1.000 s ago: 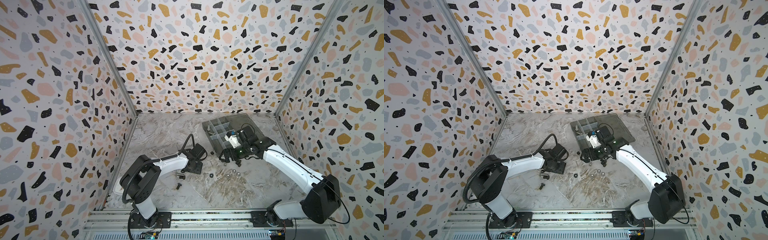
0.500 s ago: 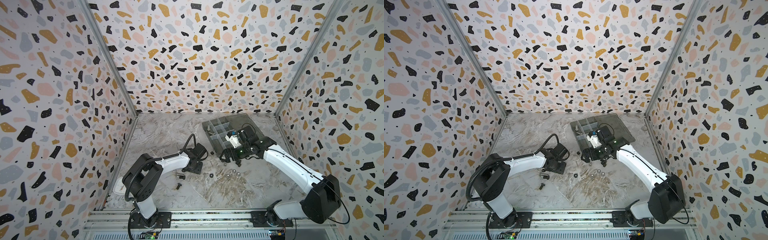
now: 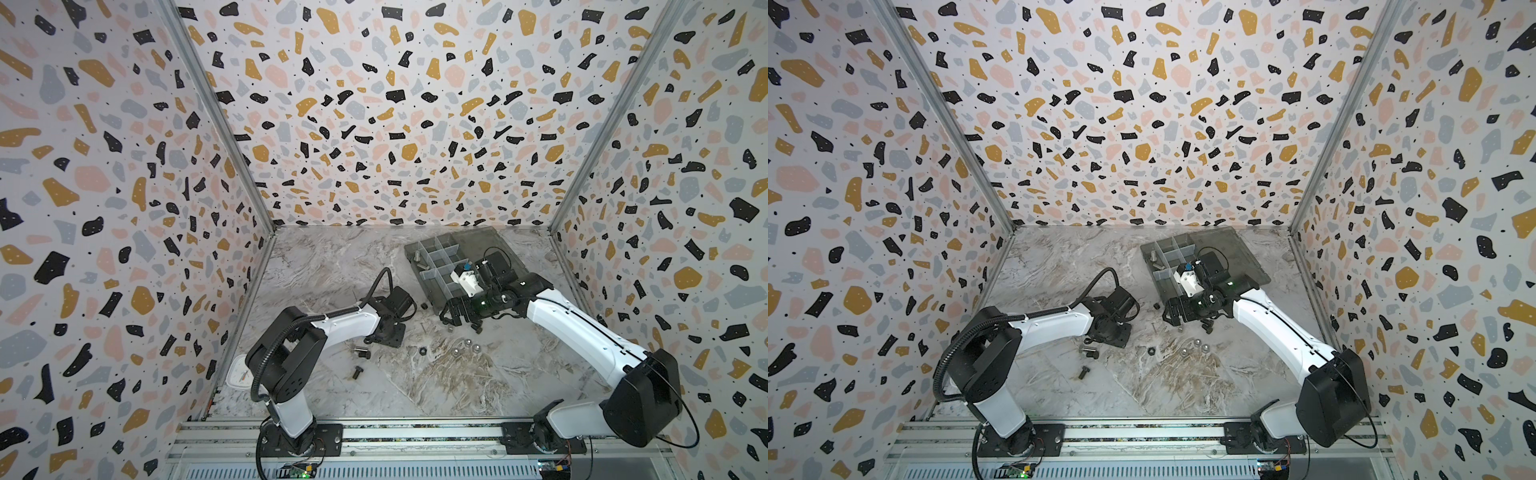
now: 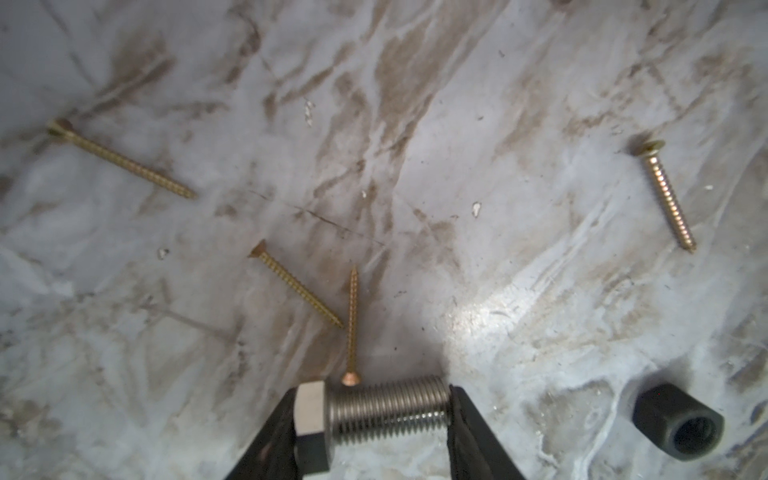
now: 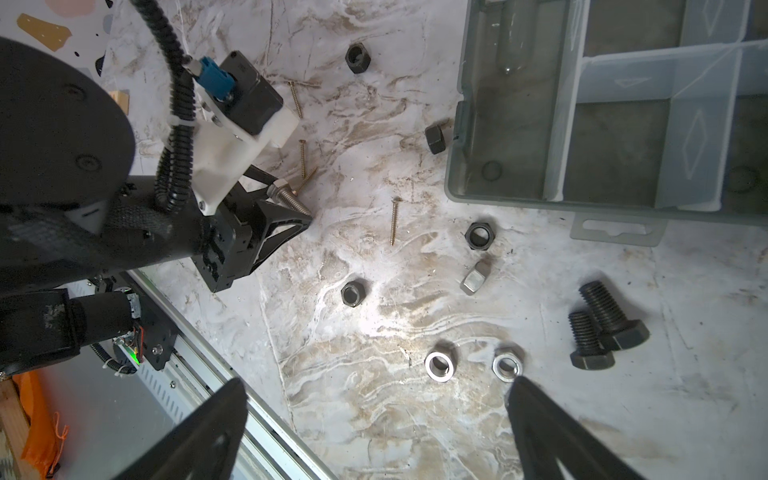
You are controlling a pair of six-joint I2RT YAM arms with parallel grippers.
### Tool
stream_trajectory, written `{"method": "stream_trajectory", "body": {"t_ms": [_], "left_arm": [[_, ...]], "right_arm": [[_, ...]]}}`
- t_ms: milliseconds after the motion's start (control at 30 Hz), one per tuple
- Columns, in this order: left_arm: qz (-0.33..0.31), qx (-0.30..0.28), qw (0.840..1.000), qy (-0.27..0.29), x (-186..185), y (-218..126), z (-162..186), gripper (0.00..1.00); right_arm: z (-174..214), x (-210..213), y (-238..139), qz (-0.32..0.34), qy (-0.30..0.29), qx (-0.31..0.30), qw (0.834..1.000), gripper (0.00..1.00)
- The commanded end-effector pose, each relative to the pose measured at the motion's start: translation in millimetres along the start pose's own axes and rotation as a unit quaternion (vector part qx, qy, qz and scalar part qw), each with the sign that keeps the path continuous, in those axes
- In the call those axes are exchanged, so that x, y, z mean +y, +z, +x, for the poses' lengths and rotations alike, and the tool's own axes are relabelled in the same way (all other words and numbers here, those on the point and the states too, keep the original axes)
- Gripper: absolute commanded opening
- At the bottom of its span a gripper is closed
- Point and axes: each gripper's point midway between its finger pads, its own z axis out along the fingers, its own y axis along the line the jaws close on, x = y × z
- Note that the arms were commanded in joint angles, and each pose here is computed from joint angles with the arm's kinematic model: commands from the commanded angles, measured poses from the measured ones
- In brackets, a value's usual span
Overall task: Sort the screws and nuts into containers
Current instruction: 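Carry the silver bolt with the left gripper into the organizer compartment and release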
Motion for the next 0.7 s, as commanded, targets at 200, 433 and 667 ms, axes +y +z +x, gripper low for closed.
{"method": "stream_trajectory", "body": {"t_ms": [200, 433, 667], "left_arm": [[0.006, -0.012, 1.0, 0.014, -8, -23, -19, 0.27], [-0.017, -0.07, 0.997, 0.028, -16, -52, -77, 0.29], [-0.032, -0.105, 0.993, 0.032, -15, -62, -159, 0.29]], "right_arm": [[-9, 8, -17, -0.004, -0.011, -0.015, 1.0, 0.99], [-18, 6, -25, 0.006, -0.011, -0.029, 0.999, 0.99], [-29, 1, -36, 0.015, -0.007, -0.045, 0.999, 0.99]]}}
